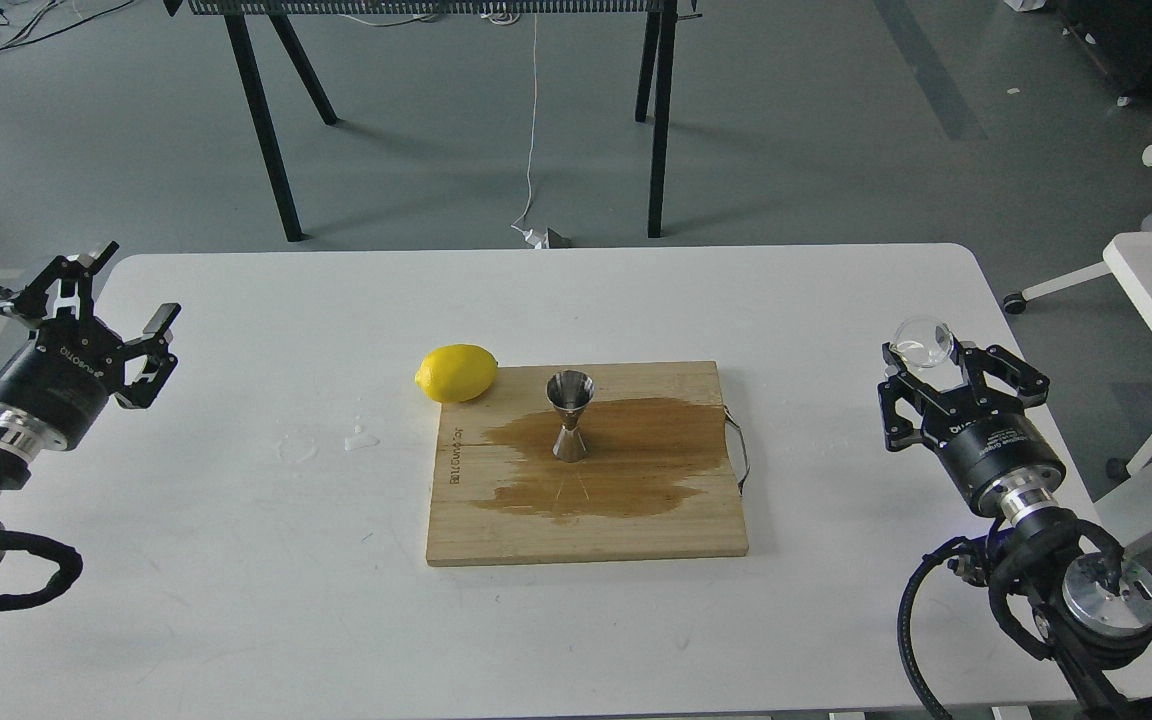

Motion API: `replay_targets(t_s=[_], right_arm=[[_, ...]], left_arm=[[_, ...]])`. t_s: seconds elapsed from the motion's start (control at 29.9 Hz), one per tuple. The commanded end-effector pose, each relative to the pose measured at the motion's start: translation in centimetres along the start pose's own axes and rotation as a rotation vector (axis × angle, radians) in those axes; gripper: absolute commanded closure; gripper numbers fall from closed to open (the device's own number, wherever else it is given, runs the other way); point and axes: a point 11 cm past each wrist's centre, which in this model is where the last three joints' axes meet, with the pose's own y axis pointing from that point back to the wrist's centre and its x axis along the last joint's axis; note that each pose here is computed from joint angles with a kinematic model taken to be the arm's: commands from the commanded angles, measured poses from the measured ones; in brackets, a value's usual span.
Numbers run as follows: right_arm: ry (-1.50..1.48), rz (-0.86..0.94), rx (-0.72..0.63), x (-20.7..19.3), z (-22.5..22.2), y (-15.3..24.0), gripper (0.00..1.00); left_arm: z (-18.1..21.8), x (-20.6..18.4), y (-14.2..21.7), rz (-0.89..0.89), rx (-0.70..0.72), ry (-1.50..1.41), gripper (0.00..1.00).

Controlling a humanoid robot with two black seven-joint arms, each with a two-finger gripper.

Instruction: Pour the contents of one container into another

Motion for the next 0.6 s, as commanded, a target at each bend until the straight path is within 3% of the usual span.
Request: replay_targets(t_s=[0.0,0.2,0.57], right_arm=[[-0.127,0.103,0.057,3.5,-1.1,0.8,0.72],[-0.209,0.209,0.113,6.8,-1.8,1.1,0.72],[-0.225,0.243,0.11,6.2,-1.5,-0.7,0.72]], left_arm=[[-0.3,-0.2,-0.1,-0.003,0.002,0.007,0.16],[-0.8,-0.6,-0.2,-0.009,0.006,0.014,0.16],[-1.2,-0.3,0.0,0.004,0.012,0.015,0.16]])
